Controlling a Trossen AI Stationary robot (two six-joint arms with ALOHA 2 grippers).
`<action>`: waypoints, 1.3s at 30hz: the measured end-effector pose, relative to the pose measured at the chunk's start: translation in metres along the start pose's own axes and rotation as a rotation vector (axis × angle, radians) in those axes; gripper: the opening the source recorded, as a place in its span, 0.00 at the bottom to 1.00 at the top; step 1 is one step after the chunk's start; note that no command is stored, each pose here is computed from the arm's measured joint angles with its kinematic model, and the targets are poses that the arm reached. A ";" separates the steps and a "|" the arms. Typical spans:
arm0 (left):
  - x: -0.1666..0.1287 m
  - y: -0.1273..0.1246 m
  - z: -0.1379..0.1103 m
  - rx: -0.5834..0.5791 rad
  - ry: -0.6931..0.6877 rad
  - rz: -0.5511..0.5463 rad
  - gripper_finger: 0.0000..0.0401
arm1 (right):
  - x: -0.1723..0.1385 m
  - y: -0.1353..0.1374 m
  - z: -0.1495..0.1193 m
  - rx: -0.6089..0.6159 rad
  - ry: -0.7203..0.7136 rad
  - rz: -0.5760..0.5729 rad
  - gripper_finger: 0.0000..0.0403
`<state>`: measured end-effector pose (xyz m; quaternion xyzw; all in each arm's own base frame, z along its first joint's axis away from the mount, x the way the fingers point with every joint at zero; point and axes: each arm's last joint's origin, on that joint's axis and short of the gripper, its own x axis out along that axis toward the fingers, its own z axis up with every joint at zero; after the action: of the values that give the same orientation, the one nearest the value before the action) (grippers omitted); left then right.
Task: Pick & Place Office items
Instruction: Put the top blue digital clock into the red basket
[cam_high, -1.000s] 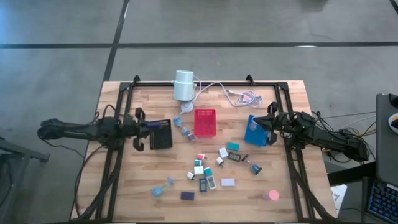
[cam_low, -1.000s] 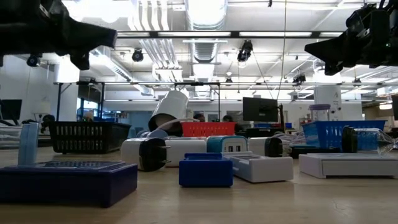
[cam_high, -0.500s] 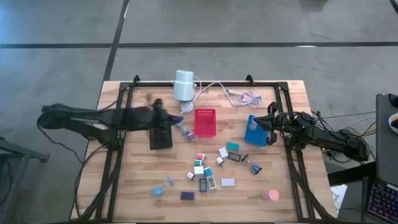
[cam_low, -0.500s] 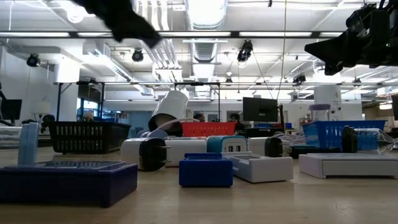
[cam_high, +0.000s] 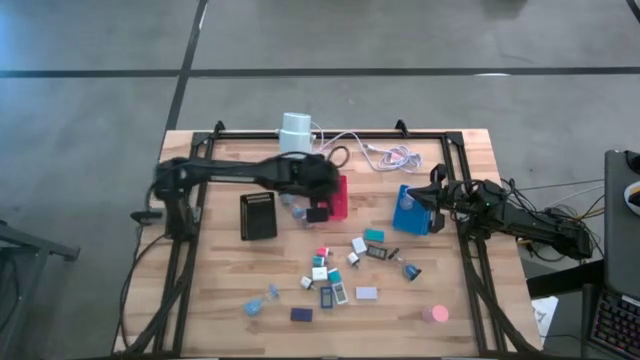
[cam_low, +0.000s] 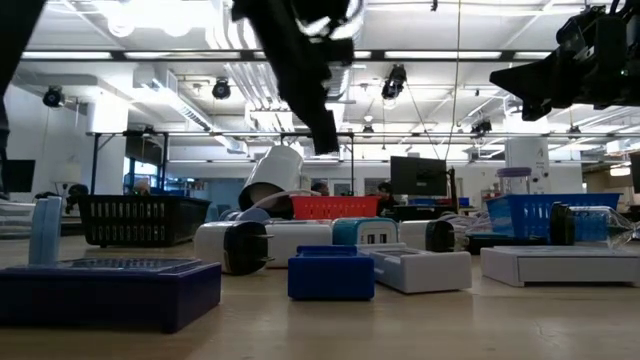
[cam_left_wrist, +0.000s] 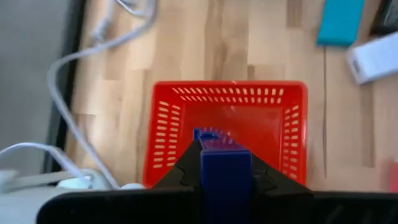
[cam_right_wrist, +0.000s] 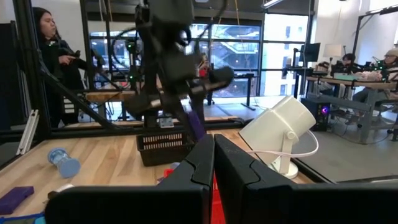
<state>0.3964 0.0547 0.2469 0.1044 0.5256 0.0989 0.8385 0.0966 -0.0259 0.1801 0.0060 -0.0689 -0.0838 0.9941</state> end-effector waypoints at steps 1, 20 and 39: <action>0.006 0.001 0.002 0.004 0.026 -0.003 0.10 | 0.000 0.000 0.000 0.000 0.000 0.000 0.02; 0.085 0.008 -0.008 0.013 0.214 0.017 0.10 | 0.000 0.000 0.000 -0.005 0.000 0.000 0.02; 0.101 0.016 -0.014 -0.014 0.234 0.016 0.10 | 0.000 0.000 0.001 -0.002 -0.006 0.000 0.02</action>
<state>0.4261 0.0987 0.1588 0.0906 0.6184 0.1208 0.7712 0.0964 -0.0259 0.1807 0.0045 -0.0720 -0.0837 0.9939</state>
